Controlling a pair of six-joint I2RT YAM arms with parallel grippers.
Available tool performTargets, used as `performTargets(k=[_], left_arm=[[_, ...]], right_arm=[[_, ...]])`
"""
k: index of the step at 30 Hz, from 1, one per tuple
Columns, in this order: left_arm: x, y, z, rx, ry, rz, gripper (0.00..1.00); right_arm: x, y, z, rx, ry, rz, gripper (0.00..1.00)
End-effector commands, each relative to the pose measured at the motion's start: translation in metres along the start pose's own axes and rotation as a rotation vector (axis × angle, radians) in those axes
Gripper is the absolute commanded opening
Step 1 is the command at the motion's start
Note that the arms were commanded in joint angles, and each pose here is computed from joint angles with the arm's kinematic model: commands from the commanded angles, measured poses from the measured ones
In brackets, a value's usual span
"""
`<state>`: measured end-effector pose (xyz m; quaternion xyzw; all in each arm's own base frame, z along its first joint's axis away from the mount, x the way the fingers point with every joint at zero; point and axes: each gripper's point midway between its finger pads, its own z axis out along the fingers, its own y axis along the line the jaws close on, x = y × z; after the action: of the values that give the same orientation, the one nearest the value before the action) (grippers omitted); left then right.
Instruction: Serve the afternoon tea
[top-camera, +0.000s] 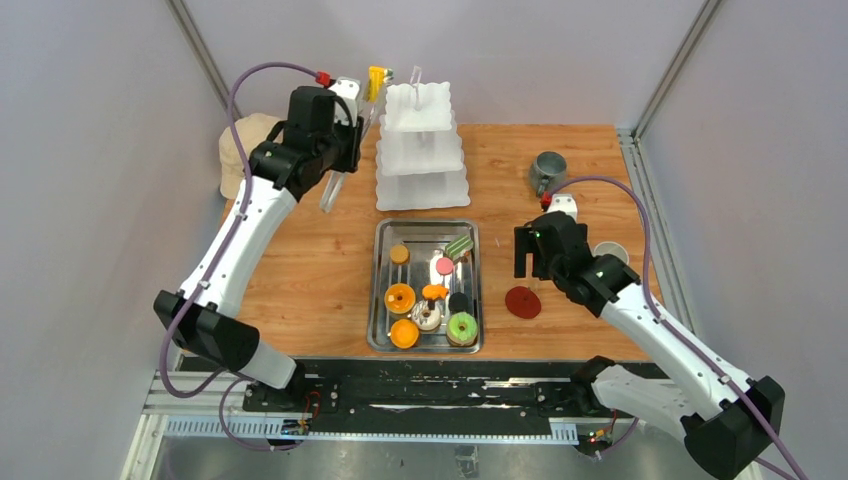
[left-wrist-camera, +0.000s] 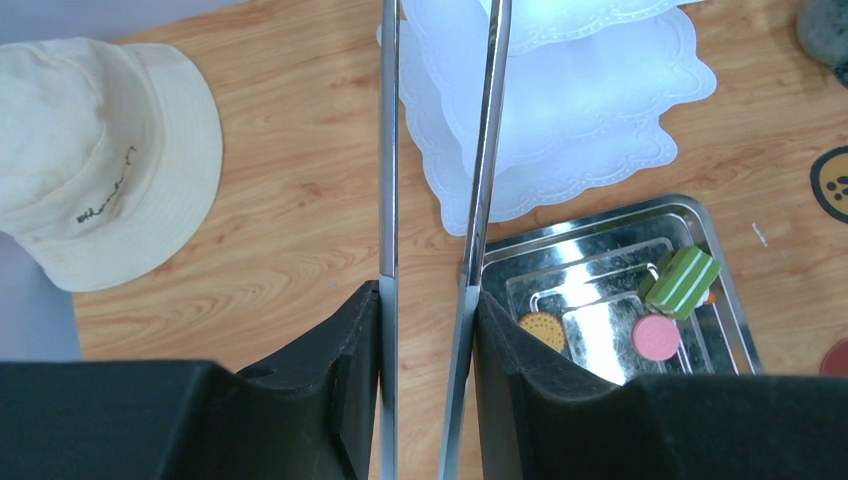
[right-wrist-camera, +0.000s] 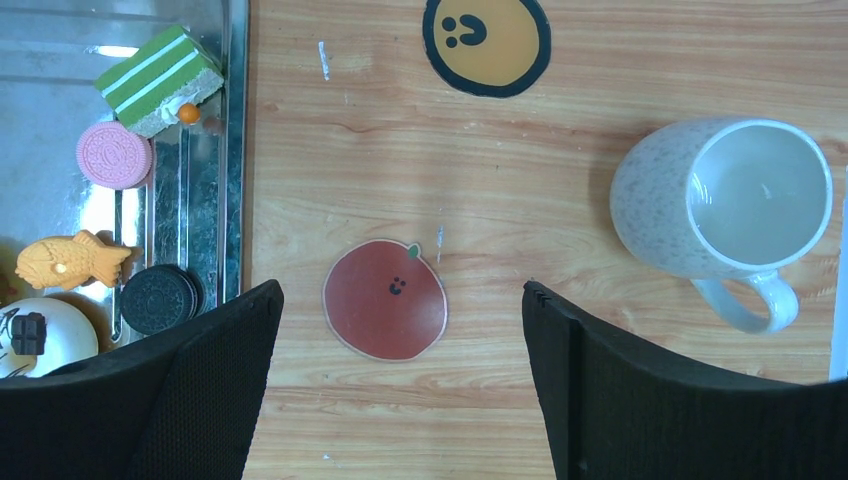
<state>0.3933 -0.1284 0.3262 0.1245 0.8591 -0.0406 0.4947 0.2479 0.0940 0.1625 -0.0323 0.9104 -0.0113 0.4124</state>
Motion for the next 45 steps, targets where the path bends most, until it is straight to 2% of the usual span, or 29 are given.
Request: performTargets(k=[1,17,32,34,39,45], left_arm=[[-0.033,0.0,0.006,-0.003,-0.106,-0.056,0.24],[-0.034,-0.021,0.04,0.084,-0.067,-0.079,0.22],[-0.03,-0.027,0.058,0.1,-0.037,-0.097,0.2],[-0.029,-0.027,0.06,0.1,-0.03,-0.096,0.23],[-0.029,-0.028,0.062,0.102,-0.026,-0.095,0.36],[-0.026,-0.03,0.063,0.111,-0.01,-0.088,0.45]], right_arm=[[0.006,-0.007,-0.003,0.031,0.004,0.006,0.88],[0.006,-0.008,-0.004,0.036,0.009,0.012,0.88],[0.004,-0.007,-0.003,0.036,0.017,0.007,0.88],[0.004,-0.006,-0.003,0.035,0.016,0.007,0.88],[0.006,-0.007,-0.003,0.039,0.02,0.006,0.88],[0.007,-0.007,-0.002,0.04,0.023,0.008,0.88]])
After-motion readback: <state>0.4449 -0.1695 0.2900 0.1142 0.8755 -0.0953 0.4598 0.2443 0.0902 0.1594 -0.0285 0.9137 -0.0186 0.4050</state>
